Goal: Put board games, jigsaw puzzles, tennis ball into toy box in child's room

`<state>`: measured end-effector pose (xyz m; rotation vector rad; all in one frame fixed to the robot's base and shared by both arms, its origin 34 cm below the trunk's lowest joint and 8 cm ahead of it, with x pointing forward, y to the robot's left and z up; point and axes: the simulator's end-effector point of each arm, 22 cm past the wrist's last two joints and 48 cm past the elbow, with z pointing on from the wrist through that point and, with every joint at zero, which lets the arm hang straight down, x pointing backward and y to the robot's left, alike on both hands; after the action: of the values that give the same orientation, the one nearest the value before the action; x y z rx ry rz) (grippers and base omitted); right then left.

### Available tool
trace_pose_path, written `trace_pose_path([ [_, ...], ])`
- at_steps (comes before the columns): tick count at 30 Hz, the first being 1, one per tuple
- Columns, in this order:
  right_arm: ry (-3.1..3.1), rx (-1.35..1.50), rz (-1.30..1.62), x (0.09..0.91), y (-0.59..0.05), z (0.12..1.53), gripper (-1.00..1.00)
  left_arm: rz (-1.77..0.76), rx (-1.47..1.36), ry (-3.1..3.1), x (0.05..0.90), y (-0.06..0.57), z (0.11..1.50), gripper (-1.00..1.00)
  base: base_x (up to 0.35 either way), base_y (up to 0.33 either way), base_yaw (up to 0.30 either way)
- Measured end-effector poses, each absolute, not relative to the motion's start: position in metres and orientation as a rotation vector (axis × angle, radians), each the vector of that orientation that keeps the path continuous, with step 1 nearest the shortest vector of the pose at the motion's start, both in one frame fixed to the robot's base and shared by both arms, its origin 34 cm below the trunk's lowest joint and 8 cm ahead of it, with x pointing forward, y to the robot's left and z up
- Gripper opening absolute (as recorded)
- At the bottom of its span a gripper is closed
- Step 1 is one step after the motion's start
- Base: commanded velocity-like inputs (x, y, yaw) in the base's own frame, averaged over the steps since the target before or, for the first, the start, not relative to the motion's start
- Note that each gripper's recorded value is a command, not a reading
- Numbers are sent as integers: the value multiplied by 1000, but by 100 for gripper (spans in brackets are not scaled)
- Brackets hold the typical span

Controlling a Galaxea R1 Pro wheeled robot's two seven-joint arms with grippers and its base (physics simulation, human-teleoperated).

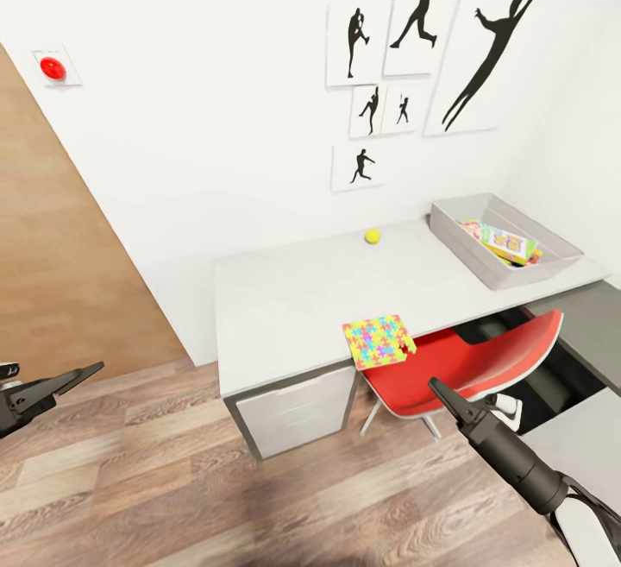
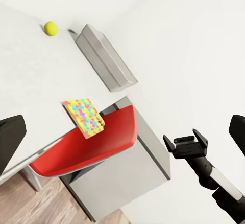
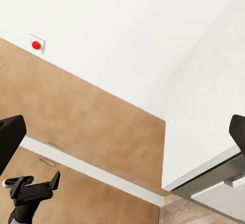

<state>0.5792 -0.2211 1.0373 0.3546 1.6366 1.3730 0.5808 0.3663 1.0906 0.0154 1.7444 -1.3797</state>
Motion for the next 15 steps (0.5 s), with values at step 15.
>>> trace_pose_path([
  [15, 1617, 337, 1372, 578, -221, 1049, 100, -1376, 32, 1722, 579, 366, 1102, 100, 0, -22, 0],
])
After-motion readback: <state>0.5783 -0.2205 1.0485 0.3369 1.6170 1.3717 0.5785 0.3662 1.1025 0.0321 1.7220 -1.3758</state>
